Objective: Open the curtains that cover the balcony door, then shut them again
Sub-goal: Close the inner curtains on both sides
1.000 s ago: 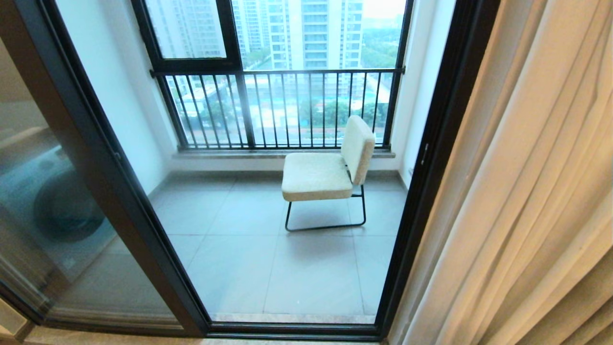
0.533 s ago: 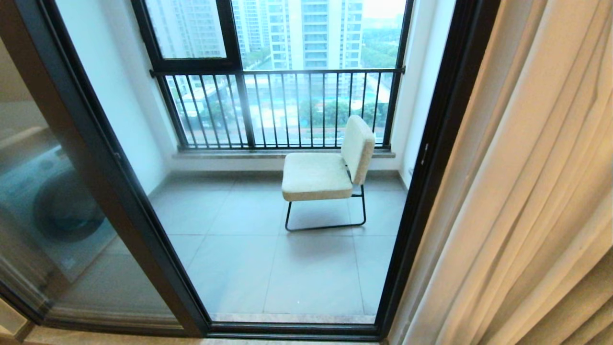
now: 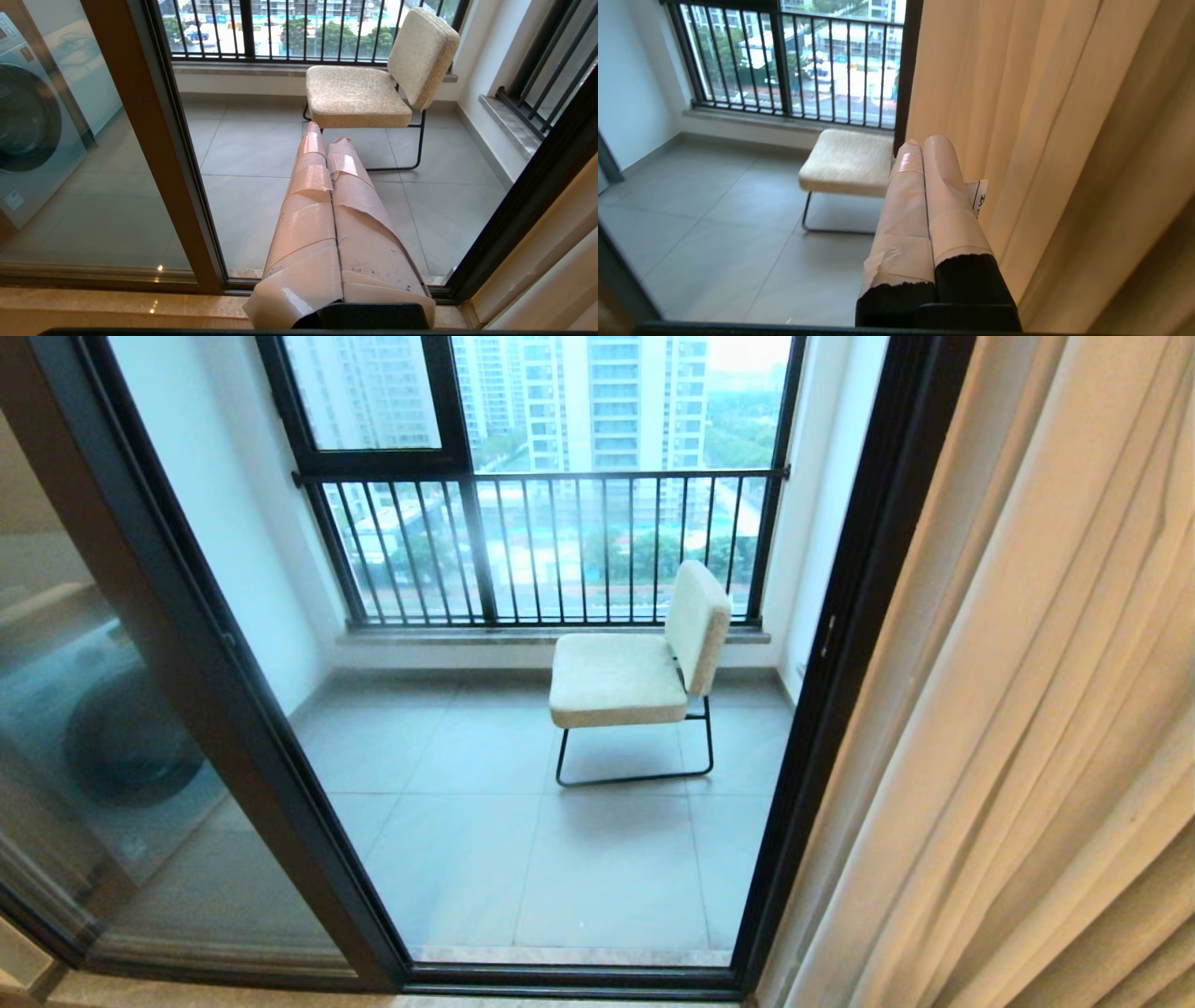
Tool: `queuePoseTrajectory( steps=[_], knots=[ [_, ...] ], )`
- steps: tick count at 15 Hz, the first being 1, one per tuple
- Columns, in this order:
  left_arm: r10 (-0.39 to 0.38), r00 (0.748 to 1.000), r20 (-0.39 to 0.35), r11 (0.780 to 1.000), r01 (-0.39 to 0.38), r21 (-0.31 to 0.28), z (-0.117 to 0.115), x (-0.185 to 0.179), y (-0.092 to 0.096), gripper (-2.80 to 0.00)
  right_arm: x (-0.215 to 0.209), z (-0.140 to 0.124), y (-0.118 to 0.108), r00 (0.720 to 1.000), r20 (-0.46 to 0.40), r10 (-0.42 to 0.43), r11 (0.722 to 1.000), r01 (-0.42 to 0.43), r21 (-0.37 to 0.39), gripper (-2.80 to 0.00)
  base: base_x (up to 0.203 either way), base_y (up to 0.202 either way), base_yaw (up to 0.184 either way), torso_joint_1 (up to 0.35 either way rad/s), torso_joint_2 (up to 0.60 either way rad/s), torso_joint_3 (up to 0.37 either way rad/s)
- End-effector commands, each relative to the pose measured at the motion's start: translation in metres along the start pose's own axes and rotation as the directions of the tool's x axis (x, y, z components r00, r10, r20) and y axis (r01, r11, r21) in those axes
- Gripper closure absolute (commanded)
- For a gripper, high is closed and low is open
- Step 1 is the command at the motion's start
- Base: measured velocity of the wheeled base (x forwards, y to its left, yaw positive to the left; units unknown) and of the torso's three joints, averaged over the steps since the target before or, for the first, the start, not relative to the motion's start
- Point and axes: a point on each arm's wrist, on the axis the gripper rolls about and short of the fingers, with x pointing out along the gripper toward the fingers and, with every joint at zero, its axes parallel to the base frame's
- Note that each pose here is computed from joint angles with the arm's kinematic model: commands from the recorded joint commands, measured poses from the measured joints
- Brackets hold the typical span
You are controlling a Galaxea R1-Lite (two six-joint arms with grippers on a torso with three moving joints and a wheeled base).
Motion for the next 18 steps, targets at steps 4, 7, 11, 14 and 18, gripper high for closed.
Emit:
queuePoseTrajectory(
  steps=[4,7,11,14,18],
  knots=[
    [0.0,1.0,0.001,1.0,0.0,-0.001,0.0,0.0,0.0,0.0,0.029,0.02,-0.012,1.0,-0.007,-0.002,0.997,0.001,-0.072,-2.8,0.0,0.0,0.0,0.0,0.0,0.0],
    [0.001,1.0,0.001,1.0,-0.001,-0.001,0.0,0.0,0.0,0.0,0.036,0.024,-0.017,0.995,-0.01,-0.101,0.989,0.099,-0.107,-2.8,0.0,0.0,0.0,0.0,0.0,0.0],
    [0.002,1.0,0.001,1.0,-0.002,-0.001,0.0,0.0,0.0,0.0,0.045,0.025,-0.025,0.98,-0.026,-0.196,0.974,0.192,-0.121,-2.8,0.0,0.0,0.0,0.0,0.0,0.0],
    [0.0,1.0,0.001,1.0,0.0,-0.001,0.0,0.0,0.0,0.0,0.06,0.032,-0.032,0.971,-0.029,-0.238,0.965,0.232,-0.122,-2.8,0.0,0.0,0.0,0.0,0.0,0.0],
    [0.0,1.0,0.001,1.0,0.0,-0.001,0.0,0.0,0.0,0.0,0.081,0.035,-0.04,0.971,-0.019,-0.24,0.964,0.236,-0.122,-2.8,0.0,0.0,0.0,0.0,0.0,0.0]
  ],
)
